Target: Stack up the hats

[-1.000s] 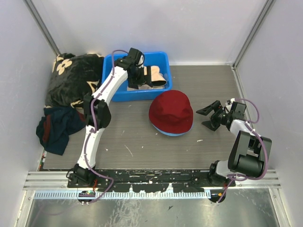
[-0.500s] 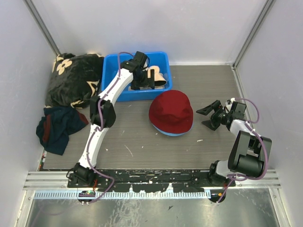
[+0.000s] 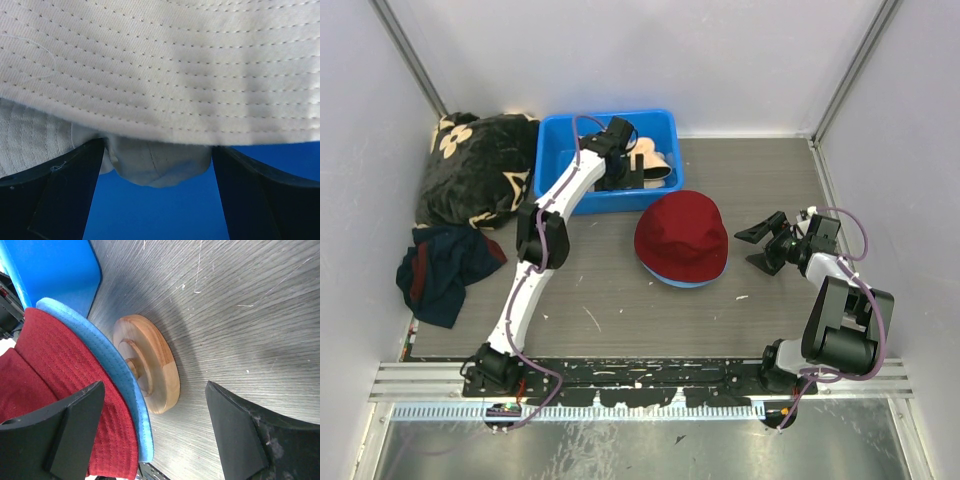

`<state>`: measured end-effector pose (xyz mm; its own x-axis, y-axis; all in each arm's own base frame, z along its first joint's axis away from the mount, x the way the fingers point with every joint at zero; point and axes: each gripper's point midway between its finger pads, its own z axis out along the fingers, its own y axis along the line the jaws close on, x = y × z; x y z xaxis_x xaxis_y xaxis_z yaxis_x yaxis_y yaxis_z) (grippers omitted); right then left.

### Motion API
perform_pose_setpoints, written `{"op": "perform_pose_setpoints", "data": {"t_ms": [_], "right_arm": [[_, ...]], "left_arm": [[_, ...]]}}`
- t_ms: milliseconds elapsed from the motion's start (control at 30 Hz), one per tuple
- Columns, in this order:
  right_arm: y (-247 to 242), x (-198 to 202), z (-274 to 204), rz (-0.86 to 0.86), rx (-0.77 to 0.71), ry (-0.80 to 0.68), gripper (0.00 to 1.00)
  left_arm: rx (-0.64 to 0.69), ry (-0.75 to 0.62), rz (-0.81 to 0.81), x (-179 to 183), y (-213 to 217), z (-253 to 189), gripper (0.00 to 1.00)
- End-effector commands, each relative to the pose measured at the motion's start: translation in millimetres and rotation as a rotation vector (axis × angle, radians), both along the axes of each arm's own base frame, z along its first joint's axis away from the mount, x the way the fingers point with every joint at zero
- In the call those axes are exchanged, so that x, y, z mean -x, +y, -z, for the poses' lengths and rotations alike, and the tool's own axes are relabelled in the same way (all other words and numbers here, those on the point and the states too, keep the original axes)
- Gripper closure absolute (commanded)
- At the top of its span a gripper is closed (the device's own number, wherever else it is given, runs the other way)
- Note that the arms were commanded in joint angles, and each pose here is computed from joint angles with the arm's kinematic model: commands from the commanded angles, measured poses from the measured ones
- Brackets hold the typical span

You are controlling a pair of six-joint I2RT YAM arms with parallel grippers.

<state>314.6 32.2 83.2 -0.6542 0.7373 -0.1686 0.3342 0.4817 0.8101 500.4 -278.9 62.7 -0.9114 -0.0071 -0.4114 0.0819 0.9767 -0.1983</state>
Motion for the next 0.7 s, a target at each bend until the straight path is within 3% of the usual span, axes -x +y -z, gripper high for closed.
{"op": "perform_pose_setpoints", "data": {"t_ms": [0, 133, 200, 267, 400, 500, 667], "right_arm": [[-3, -7, -7, -0.013, 0.011, -0.055, 0.13], [-2, -7, -7, -0.014, 0.009, -0.054, 0.12], [-2, -6, -7, -0.013, 0.008, -0.054, 0.12], [-2, -6, -8, -0.013, 0.008, -0.054, 0.12], [-2, -6, -7, -0.015, 0.009, -0.052, 0.12], [-2, -6, -7, -0.015, 0.009, -0.053, 0.12], [-3, -8, -8, -0.012, 0.011, -0.053, 0.12]], "left_arm": [[-0.069, 0.024, 0.003, 2, 8, 19, 0.06], [-0.083, 0.029, -0.010, 0, 10, 26, 0.14], [-0.089, 0.031, -0.014, -1, 12, 30, 0.26], [-0.091, 0.032, -0.019, -2, 12, 32, 0.53], [-0.072, 0.026, -0.020, -4, 9, 28, 0.96], [-0.021, 0.000, -0.005, -5, 3, 6, 1.00], [0.104, -0.091, 0.015, -4, -3, -70, 1.00]]}}
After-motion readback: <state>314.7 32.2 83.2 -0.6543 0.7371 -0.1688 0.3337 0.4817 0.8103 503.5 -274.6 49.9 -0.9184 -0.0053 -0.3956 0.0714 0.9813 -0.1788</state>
